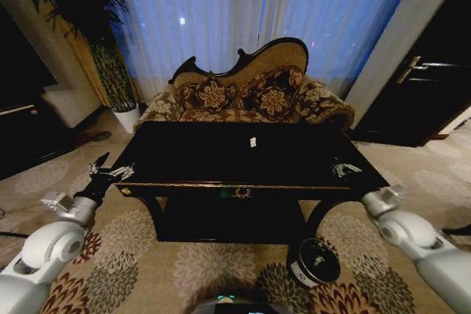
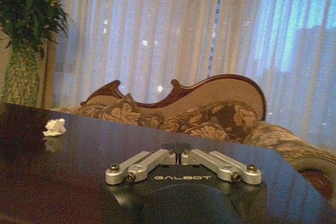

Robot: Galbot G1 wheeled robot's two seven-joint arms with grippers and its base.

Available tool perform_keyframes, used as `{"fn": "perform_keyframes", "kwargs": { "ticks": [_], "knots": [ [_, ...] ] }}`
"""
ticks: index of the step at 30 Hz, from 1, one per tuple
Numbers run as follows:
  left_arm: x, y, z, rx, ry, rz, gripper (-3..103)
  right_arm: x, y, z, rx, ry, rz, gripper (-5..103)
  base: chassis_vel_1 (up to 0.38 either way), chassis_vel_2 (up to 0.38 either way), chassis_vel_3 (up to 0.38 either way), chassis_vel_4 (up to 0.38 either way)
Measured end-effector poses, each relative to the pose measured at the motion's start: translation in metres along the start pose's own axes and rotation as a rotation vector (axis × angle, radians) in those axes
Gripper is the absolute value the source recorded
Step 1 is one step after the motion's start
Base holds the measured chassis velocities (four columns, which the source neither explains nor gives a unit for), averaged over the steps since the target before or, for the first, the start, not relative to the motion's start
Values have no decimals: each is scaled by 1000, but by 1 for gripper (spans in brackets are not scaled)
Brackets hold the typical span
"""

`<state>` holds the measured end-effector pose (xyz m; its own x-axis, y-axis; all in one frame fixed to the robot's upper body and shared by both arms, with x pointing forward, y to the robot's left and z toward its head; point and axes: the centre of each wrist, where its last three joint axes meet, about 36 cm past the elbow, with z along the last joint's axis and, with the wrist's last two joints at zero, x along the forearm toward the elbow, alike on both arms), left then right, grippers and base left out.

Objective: Move to the front of the table and place the trash on the table into the trash bin.

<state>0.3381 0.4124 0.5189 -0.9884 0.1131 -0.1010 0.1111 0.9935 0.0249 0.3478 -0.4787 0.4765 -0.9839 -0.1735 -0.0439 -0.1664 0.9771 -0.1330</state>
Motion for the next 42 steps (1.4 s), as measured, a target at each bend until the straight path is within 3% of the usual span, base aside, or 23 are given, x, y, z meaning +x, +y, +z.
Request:
{"fn": "perform_keyframes", "kwargs": {
  "ticks": [15, 23, 30, 42],
  "knots": [
    [0, 0, 0, 0, 0, 0, 100, 88, -7, 44, -9, -3, 114, 0, 0, 0, 0, 0],
    [0, 0, 0, 0, 0, 0, 100, 109, -9, 72, 5, 26, 149, 0, 0, 0, 0, 0],
    [0, 0, 0, 0, 0, 0, 100, 127, -12, 138, 12, 121, 183, 0, 0, 0, 0, 0],
    [0, 0, 0, 0, 0, 0, 100, 137, -9, 206, 28, 212, 180, 0, 0, 0, 0, 0]
  ]
}}
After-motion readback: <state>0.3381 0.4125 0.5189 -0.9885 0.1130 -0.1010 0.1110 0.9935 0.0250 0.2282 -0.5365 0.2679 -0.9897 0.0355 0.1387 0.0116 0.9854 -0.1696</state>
